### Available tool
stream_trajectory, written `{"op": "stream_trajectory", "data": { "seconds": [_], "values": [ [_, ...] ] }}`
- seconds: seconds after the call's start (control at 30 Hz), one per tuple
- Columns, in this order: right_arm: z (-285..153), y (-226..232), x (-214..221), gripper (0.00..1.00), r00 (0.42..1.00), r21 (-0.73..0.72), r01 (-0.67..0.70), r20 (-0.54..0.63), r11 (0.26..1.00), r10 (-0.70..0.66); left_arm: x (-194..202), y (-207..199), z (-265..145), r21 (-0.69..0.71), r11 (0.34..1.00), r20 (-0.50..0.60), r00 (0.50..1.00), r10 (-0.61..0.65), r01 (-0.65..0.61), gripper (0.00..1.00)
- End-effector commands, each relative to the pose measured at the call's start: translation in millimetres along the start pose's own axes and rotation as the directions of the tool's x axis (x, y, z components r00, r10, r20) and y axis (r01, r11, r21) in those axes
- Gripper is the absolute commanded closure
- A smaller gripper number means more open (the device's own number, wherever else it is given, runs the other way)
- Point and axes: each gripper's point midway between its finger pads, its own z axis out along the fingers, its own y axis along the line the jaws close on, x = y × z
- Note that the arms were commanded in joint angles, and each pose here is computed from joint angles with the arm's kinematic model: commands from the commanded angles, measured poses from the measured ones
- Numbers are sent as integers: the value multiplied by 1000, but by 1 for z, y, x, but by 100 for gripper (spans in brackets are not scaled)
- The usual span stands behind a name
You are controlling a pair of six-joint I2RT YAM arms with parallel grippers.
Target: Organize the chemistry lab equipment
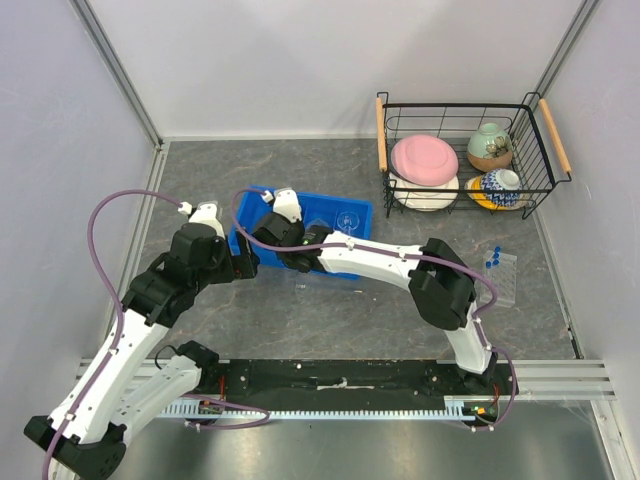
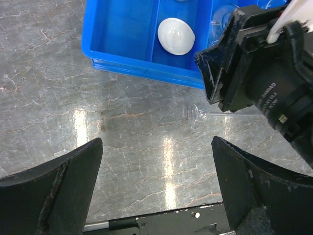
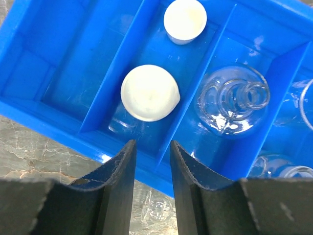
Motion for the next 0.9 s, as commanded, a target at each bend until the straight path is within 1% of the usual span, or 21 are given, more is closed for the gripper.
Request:
{"op": "stream_trajectory", "data": {
  "seconds": [0.0,0.17,0.33,0.7,0.8,0.83,0.87],
  "values": [
    [6,13,1,59,999,-34,-42,-7,999,42,-15,1,-10,-7,1000,46,999,25,-25,0],
    [16,23,14,59,999,-65,-41,-37,997,38,-16,0,-12,2,1000,49,999,22,-23,0],
    [17,24,29,59,997,-81,-41,-65,996,36,-17,0,-16,5,1000,49,998,28,-28,0],
    [-4,-3,65,59,994,-61,-7,-106,998,0,-22,-2,-19,7,1000,55,998,29,-29,0],
    [-12,-10,76,59,993,-58,6,-114,998,-13,-21,-3,-19,13,1000,49,999,23,-24,0],
    [-16,-12,74,59,994,-56,6,-105,998,-11,-20,-4,-18,17,1000,42,999,22,-23,0],
    [-18,-17,82,59,993,-48,18,-115,999,-23,-19,-6,-17,23,1000,36,999,19,-19,0]
  ]
}}
